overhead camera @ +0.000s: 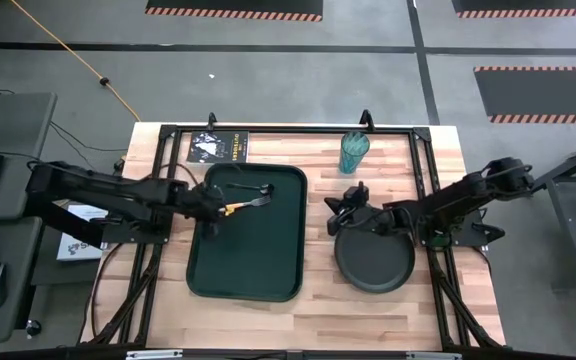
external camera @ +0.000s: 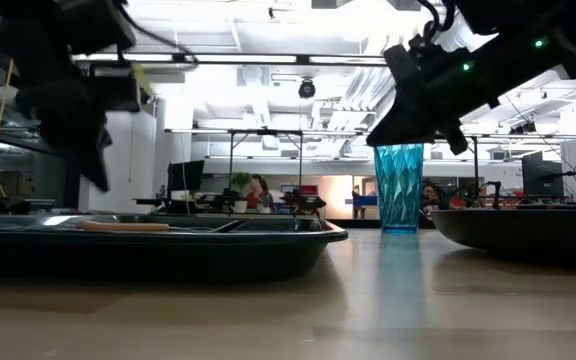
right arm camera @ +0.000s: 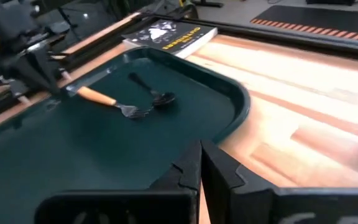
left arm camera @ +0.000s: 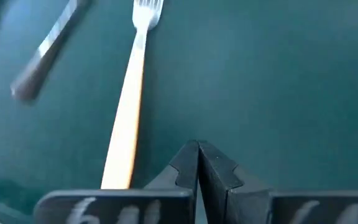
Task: Pick and place plate/cup/fork/spoon on tray
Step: Put the fork on the tray to the right side of the spoon
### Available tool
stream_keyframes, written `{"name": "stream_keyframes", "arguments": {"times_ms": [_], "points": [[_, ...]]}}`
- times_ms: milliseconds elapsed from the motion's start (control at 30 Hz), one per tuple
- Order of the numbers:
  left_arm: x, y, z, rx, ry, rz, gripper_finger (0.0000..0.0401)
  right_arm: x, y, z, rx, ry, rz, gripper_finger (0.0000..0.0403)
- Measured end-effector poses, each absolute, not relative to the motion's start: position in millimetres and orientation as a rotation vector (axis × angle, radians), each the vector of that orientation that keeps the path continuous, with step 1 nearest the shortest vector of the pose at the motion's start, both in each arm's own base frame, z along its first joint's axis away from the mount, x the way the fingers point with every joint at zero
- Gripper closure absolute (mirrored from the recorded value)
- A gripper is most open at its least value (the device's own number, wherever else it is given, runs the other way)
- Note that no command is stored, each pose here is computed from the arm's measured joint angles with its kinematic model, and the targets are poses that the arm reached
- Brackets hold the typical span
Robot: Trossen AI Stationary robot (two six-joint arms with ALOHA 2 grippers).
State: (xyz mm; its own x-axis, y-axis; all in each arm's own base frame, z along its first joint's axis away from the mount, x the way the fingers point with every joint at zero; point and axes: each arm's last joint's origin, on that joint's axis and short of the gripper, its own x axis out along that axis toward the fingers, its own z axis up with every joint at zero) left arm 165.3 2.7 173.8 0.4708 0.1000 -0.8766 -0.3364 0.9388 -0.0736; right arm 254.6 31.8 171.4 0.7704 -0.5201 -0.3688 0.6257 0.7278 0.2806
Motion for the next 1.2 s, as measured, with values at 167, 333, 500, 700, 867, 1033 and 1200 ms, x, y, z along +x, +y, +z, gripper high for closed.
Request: {"name": "stream_keyframes", "arguments": {"times_ms": [167,333,500,700,867,1033,1200], "points": [[172.7,0.8,158.8,-0.277,1.166,0.167,0.0401,256.5,26.3,169.4,0.394,0.281,-0.661,0.0403],[177.1,4.3,143.6,-0.242,1.253,0.262,0.0401,257.0,24.6,167.2,0.390,0.291,-0.671,0.0403],[182.3,11.6,134.9,-0.236,1.263,0.359,0.0401,256.7,24.6,166.7,0.384,0.298,-0.671,0.0403],[184.4,18.4,134.8,-0.233,1.238,0.401,0.0401,256.5,24.6,166.2,0.382,0.303,-0.672,0.0403],[183.7,23.1,134.9,-0.234,1.237,0.426,0.0401,256.4,24.7,166.2,0.381,0.303,-0.672,0.0403],[183.2,28.3,135.3,-0.199,1.228,0.477,0.0401,256.4,24.7,166.2,0.381,0.303,-0.672,0.0403],[185.7,33.4,136.5,-0.183,1.191,0.505,0.0401,256.4,24.7,166.1,0.381,0.304,-0.672,0.0403]]}}
